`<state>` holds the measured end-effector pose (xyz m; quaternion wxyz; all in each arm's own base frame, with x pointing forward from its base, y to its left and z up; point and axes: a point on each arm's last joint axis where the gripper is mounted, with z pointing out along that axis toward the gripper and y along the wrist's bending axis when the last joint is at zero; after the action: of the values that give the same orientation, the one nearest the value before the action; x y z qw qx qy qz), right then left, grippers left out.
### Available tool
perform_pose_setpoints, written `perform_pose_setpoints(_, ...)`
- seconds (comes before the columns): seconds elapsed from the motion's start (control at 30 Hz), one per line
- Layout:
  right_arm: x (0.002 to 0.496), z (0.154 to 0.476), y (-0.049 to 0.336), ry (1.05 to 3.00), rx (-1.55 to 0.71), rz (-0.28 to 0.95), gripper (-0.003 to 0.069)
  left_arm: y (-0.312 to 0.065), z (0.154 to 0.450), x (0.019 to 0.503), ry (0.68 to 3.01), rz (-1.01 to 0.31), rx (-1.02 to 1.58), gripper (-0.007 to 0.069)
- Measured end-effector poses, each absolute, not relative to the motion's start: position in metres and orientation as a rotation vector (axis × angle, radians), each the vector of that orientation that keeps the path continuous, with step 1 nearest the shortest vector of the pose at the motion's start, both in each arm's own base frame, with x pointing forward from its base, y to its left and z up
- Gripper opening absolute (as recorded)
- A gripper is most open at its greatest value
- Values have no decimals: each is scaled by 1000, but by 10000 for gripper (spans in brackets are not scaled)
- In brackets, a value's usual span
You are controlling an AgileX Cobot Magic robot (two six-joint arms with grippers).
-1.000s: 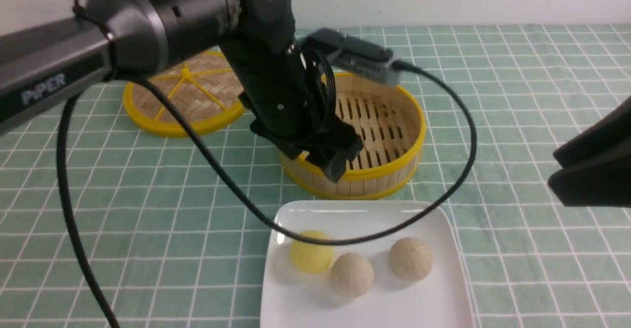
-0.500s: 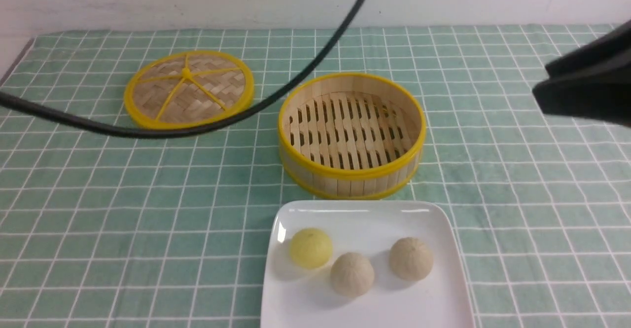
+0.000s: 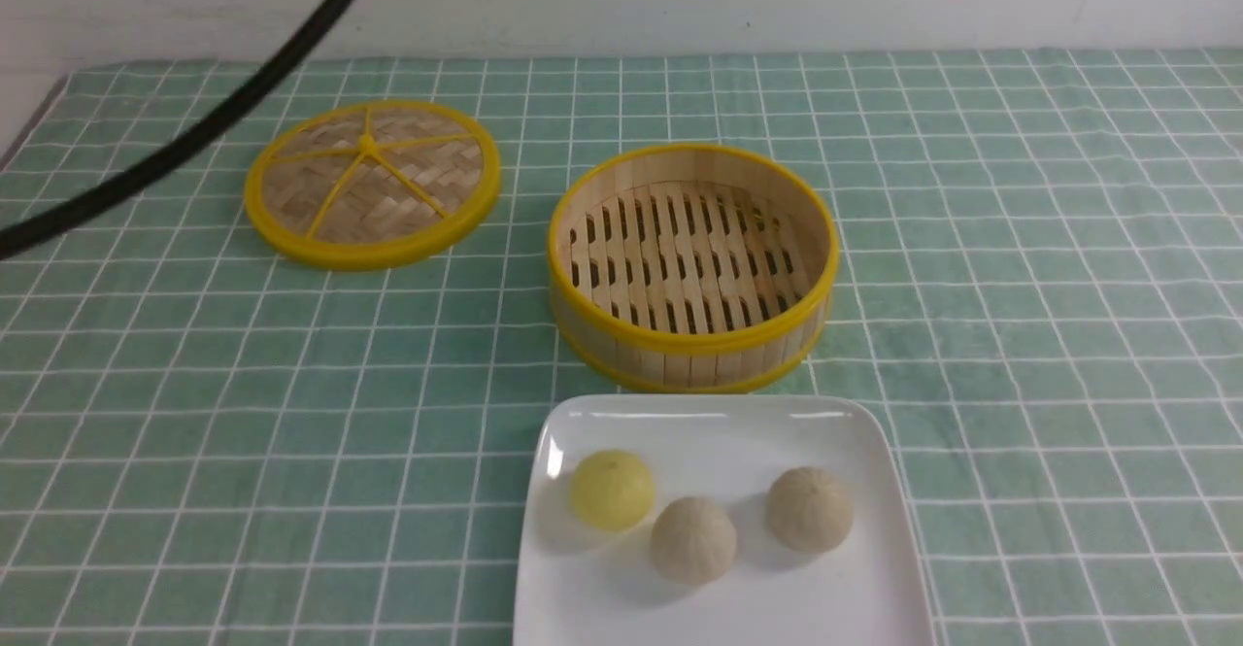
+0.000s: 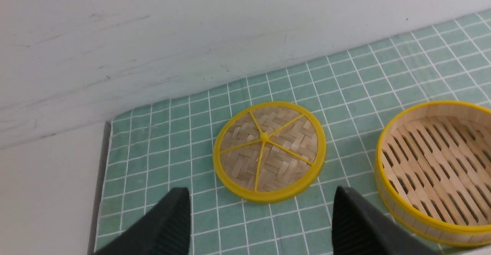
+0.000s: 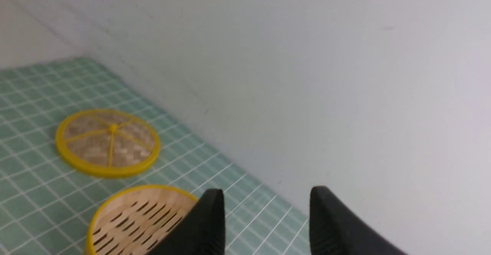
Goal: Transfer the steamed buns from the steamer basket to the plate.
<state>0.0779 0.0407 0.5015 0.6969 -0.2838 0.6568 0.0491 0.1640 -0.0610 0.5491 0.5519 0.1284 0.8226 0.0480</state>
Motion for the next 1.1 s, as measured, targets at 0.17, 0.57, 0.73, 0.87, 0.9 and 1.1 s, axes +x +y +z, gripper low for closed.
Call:
perform_pose_setpoints(0.17, 18, 504, 17, 1393, -577, 130, 324, -48, 558, 145, 1900, 89, 278, 456)
perform_pose_setpoints(0.57, -50, 465, -23, 1520, -374, 147, 324, -49, 559, 140, 1903, 28, 289, 449)
perform_pose_setpoints(0.73, -45, 423, -23, 1607, -357, 156, 324, -54, 557, 141, 1920, -15, 306, 441)
perform_pose_setpoints(0.87, -36, 381, -20, 1645, -332, 171, 327, -54, 556, 141, 1922, -24, 308, 441)
perform_pose_setpoints(0.9, -31, 371, -19, 1657, -309, 174, 330, -55, 556, 141, 1924, -31, 310, 441)
perform_pose_setpoints(1.1, -4, 332, -16, 1692, -158, 195, 356, -57, 555, 140, 1931, -65, 321, 441)
